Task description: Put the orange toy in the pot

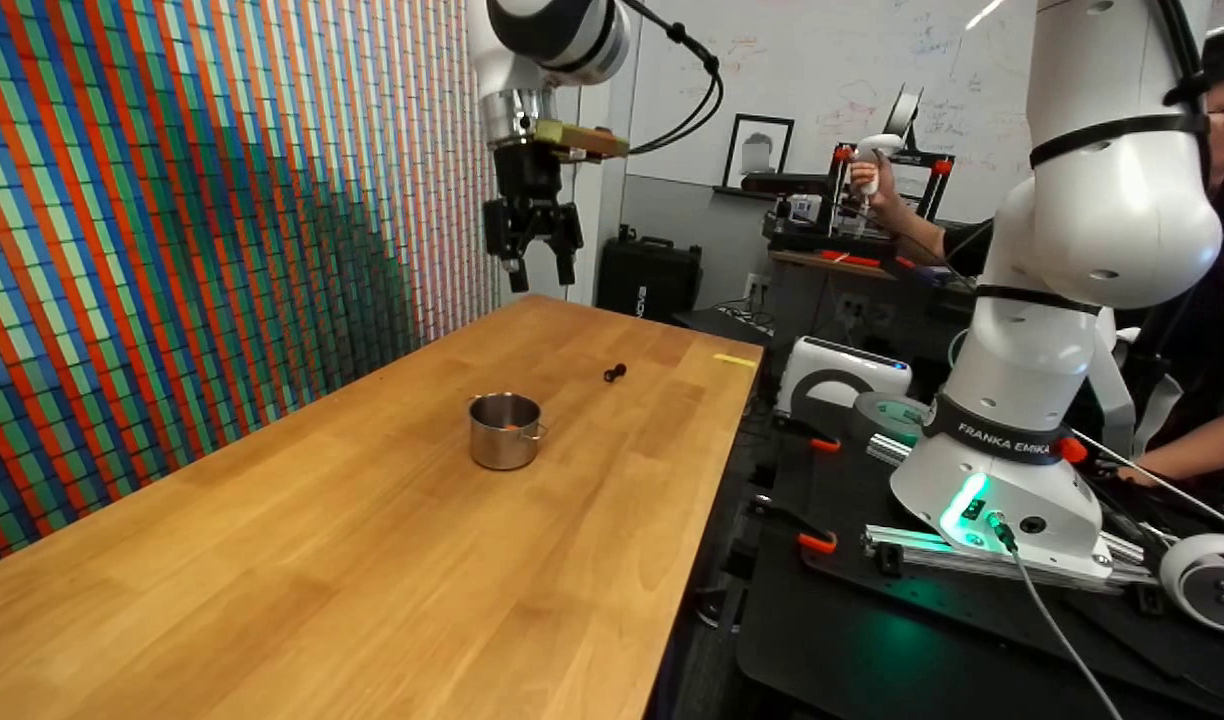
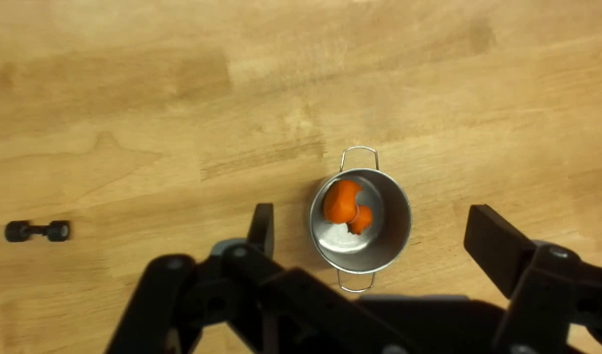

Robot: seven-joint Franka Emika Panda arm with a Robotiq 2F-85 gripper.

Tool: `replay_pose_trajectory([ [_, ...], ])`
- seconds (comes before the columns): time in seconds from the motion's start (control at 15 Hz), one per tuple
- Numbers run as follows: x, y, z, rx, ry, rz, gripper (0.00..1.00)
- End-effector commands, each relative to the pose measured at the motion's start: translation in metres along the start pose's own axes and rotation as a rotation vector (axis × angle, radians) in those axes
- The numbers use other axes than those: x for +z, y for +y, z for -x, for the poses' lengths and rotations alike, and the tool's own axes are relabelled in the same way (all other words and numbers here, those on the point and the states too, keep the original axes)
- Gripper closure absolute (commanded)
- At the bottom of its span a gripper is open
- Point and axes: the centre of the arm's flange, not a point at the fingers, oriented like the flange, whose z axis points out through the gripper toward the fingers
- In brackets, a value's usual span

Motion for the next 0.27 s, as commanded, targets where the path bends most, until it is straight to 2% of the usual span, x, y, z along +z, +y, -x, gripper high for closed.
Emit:
replay_pose_trajectory([
  [0.0, -0.062, 0.017, 0.014, -0.032, -0.091, 0.022, 0.00],
  [0.07, -0.031, 0.010, 0.012, -0.008, -0.052, 0.007, 0.00],
  [0.2, -0.050, 0.016, 0.019, -0.012, -0.072, 0.009, 0.00],
])
